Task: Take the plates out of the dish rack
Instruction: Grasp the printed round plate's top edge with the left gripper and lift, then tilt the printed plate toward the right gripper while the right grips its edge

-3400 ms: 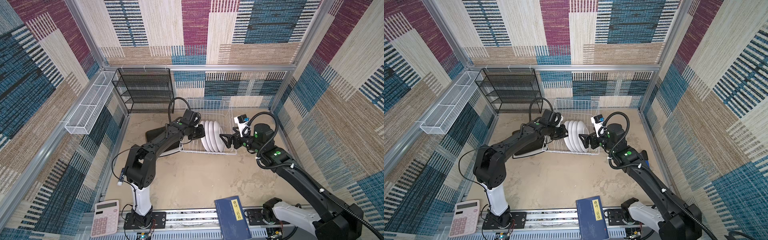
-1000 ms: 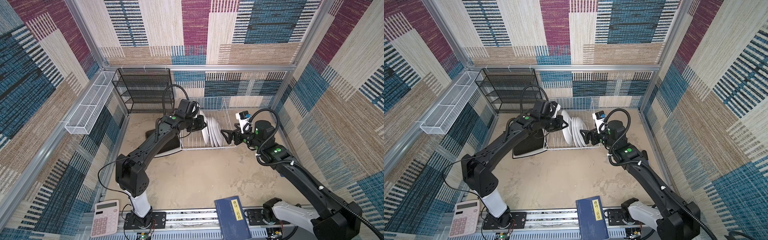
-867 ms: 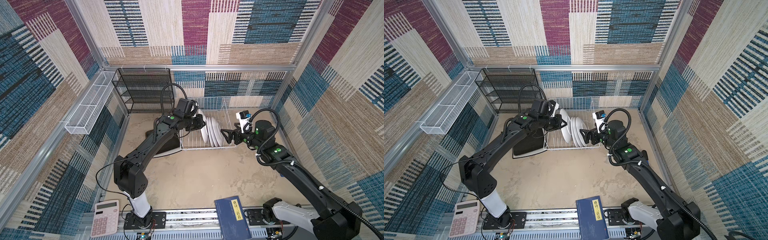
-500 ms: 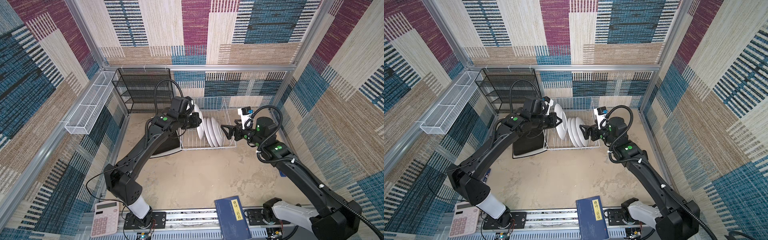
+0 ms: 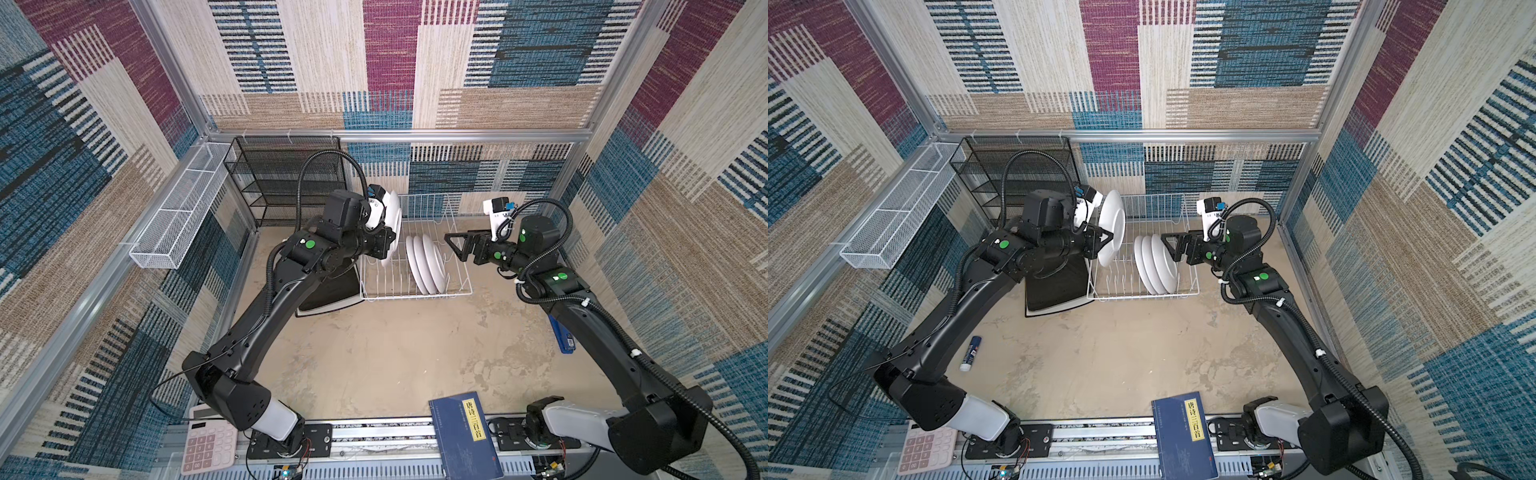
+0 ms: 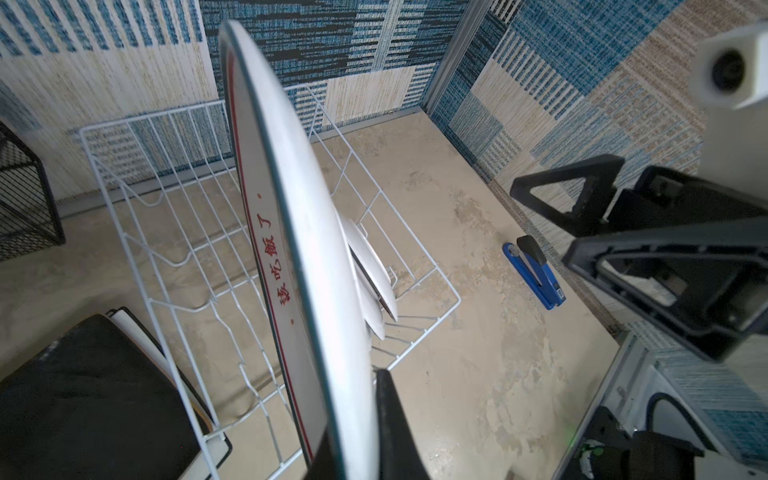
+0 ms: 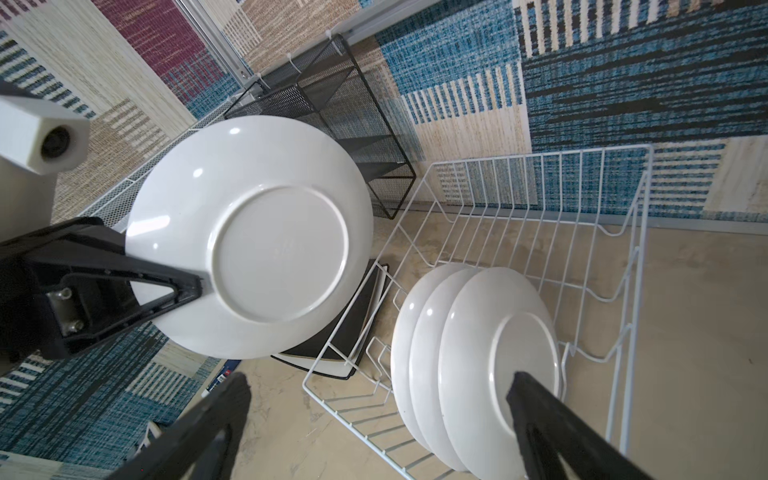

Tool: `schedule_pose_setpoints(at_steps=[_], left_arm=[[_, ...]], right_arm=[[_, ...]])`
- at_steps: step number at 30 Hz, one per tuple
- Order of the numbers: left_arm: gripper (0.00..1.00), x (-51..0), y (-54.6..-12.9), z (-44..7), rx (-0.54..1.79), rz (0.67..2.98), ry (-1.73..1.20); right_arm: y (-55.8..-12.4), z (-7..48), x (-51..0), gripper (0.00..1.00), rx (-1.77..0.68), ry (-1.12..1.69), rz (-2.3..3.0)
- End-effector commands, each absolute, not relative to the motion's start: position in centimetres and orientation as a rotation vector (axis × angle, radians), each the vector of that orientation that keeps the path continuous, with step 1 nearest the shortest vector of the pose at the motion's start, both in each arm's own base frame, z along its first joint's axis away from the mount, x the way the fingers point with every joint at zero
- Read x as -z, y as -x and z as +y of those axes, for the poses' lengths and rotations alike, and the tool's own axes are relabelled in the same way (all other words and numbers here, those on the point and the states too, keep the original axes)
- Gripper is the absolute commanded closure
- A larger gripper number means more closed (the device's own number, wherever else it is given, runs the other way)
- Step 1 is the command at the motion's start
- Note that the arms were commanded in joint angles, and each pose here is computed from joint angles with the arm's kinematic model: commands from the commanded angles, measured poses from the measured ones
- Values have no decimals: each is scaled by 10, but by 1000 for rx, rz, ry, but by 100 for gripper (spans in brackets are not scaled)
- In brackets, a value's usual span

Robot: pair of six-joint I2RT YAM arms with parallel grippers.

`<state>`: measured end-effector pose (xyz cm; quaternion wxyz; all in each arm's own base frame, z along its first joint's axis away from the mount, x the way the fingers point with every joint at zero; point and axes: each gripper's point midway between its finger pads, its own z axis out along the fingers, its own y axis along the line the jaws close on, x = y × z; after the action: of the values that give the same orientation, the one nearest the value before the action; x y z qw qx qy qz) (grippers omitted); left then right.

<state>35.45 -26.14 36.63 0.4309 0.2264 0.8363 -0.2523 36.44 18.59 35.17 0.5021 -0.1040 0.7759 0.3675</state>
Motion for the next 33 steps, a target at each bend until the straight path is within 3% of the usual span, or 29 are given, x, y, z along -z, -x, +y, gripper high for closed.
schedule_pose_setpoints(at_steps=[1, 10, 22, 33], left_arm=[[100, -375, -355, -254, 441, 1966, -720], [100, -362, -342, -259, 133, 1768, -952], [100, -344, -327, -287, -281, 1451, -1207], [100, -317, -330, -305, -618, 1283, -1371]], right_arm=[[-363, 192, -366, 1, -974, 248, 1853], [-369, 206, -386, 1, -1070, 300, 1828], [-378, 221, -373, 2, -1169, 331, 1916], [-390, 223, -323, 18, -1173, 259, 2107]])
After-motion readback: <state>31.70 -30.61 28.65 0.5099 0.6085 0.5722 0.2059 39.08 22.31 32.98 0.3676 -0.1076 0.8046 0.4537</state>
